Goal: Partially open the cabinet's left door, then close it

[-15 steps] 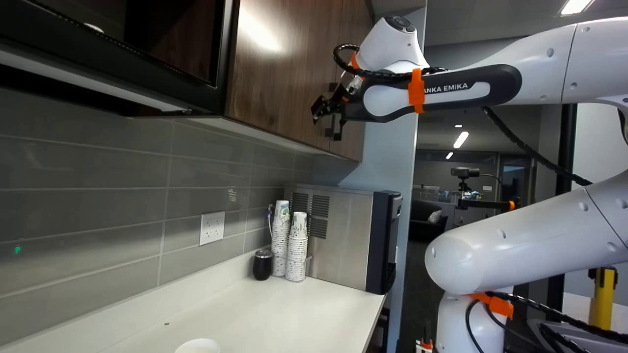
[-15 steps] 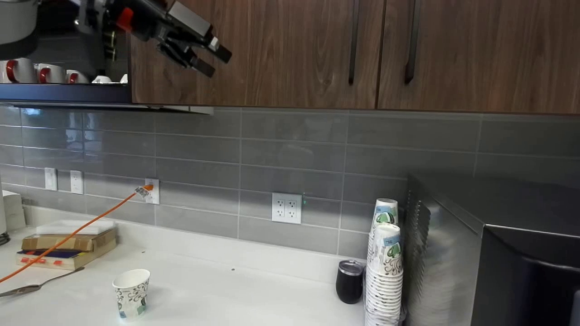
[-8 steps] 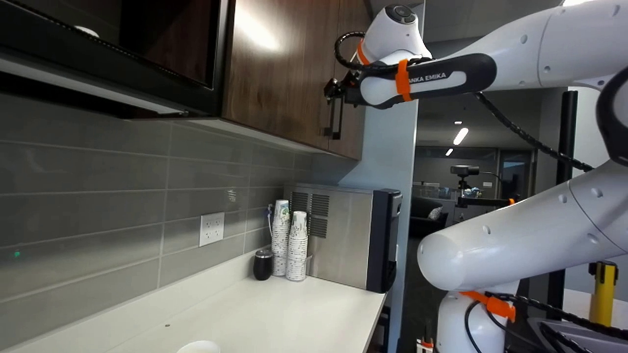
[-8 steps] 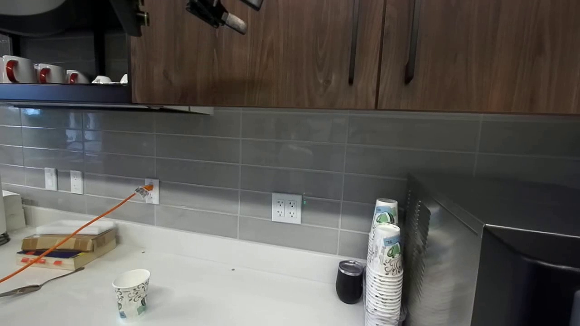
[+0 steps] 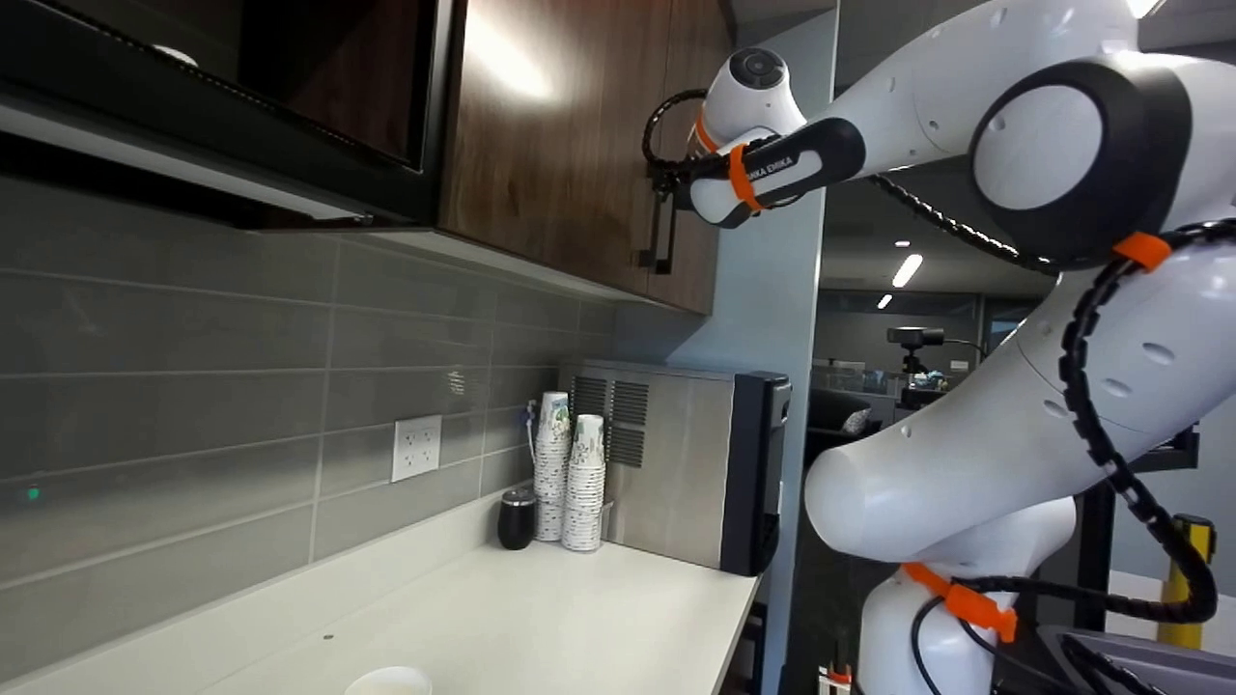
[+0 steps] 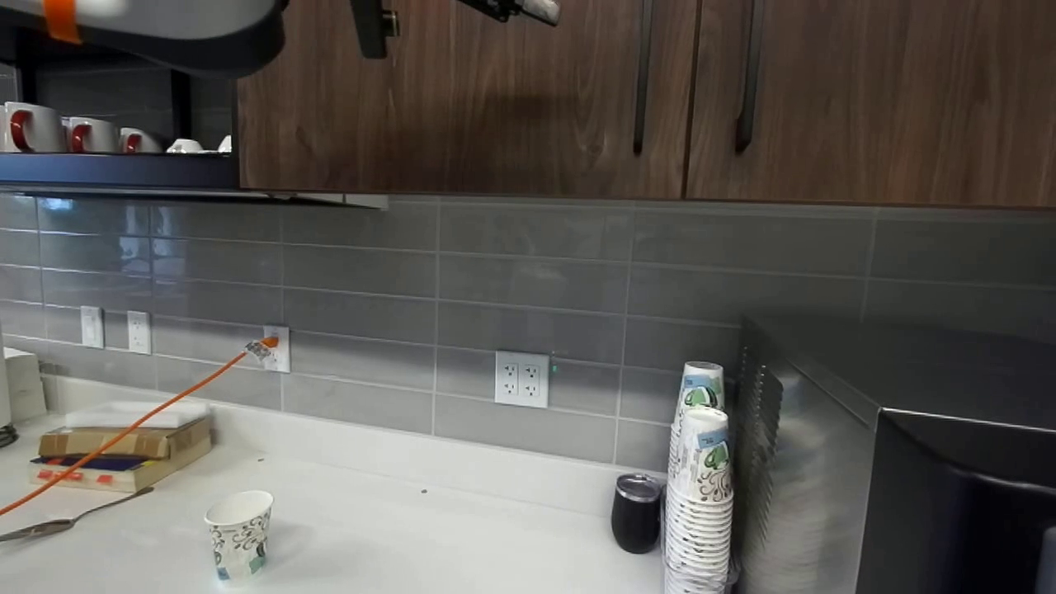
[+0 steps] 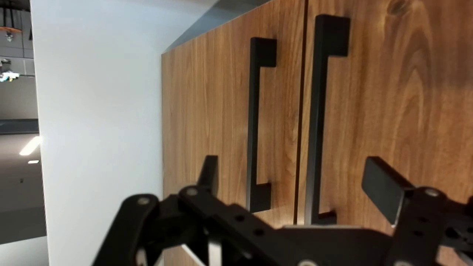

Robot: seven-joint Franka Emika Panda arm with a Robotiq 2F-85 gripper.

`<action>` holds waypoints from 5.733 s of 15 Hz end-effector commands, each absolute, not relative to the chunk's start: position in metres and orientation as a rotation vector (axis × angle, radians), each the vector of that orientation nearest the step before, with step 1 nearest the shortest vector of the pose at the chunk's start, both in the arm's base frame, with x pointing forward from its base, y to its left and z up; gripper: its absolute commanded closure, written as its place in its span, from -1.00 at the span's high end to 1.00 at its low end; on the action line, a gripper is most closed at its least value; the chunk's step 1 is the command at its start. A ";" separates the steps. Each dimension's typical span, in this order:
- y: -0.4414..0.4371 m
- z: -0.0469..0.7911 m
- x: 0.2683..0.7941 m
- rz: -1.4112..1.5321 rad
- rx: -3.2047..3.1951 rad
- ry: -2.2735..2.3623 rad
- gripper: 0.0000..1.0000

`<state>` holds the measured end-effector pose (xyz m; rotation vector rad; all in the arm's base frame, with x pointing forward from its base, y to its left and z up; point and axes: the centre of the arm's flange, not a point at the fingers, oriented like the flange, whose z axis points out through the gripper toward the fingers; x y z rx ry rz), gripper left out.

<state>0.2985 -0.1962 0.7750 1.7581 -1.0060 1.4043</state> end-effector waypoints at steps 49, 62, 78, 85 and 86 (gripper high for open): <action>-0.269 0.733 0.128 1.174 1.809 -1.026 1.00; -0.265 0.717 0.085 1.124 2.047 -0.811 1.00; -0.264 0.710 0.063 1.131 2.086 -0.722 1.00; -0.264 0.712 0.065 1.130 2.082 -0.725 1.00; -0.265 0.711 0.068 1.134 2.082 -0.728 1.00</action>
